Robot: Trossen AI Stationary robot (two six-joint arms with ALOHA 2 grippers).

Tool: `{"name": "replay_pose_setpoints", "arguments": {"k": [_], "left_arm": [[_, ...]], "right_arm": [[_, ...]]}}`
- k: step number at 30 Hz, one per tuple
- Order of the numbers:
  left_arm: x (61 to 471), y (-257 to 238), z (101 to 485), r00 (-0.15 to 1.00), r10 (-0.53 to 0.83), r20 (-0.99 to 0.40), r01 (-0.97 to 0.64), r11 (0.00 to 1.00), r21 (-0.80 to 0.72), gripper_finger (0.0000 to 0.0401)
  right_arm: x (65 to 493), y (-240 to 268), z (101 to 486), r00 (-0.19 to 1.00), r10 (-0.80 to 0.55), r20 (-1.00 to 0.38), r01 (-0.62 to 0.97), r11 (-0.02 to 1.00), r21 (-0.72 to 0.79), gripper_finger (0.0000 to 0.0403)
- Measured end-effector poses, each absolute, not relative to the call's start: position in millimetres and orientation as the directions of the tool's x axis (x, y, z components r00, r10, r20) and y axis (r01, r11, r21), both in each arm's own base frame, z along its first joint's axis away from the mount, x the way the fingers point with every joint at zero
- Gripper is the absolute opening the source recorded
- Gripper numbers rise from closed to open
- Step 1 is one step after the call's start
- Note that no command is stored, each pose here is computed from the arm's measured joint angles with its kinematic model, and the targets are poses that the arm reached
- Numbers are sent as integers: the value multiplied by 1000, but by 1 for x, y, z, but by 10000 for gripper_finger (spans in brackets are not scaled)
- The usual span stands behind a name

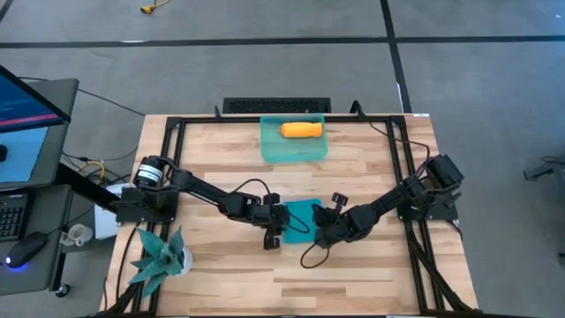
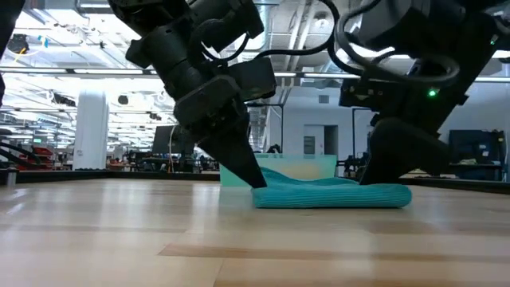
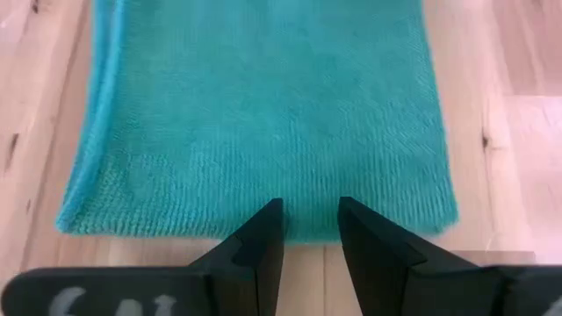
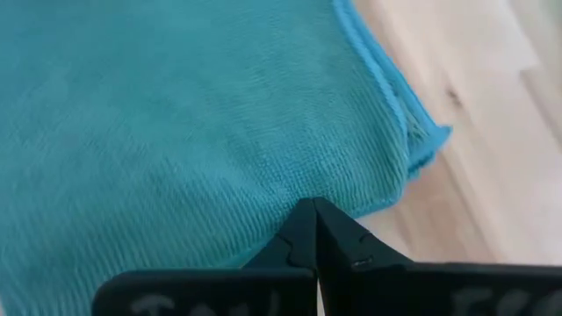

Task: Roll microfiber towels into tight, uniform cylinder then place into a basket
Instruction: Roll the blue microfiber cloth on the table

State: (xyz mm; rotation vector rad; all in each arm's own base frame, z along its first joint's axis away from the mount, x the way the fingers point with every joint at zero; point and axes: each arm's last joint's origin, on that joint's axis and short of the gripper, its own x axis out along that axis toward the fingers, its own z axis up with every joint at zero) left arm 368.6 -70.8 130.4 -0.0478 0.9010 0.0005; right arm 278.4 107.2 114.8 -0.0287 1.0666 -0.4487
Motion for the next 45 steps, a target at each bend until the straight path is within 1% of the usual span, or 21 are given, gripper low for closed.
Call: {"name": "replay_pose_setpoints", "arguments": {"k": [3,7,10,14,22,27,31,36,41,45], "left_arm": [[371,-69,133,624,-30,-781,-19,998,-54,103],[373,-66,136,620,-3,-784,-37,999,-33,103],[375,-65,140,609,35,-792,-25,999,25,103],[376,-67,145,596,113,-795,-50,993,103,103],[377,-92,161,580,198,-790,-6,971,238,103],[373,-115,177,573,303,-761,5,928,373,103],[366,-136,189,575,405,-711,-1,869,495,103],[354,-163,201,596,491,-636,-3,793,609,103],[346,-182,204,631,473,-615,44,769,638,103],[346,-188,204,648,425,-632,69,794,604,103]], "right_arm": [[277,102,113,396,-410,-822,380,888,-260,15],[275,100,112,401,-451,-797,399,869,-291,20],[273,105,112,416,-465,-781,390,868,-308,23],[271,112,114,436,-485,-758,379,863,-334,22],[276,130,133,439,-481,-759,331,872,-360,24],[271,150,151,462,-531,-710,280,847,-451,26],[261,168,165,493,-580,-649,236,807,-542,24],[240,176,181,487,-680,-549,281,716,-638,24],[220,178,188,451,-732,-511,331,669,-666,23],[216,181,188,461,-726,-509,327,673,-663,21]]}}
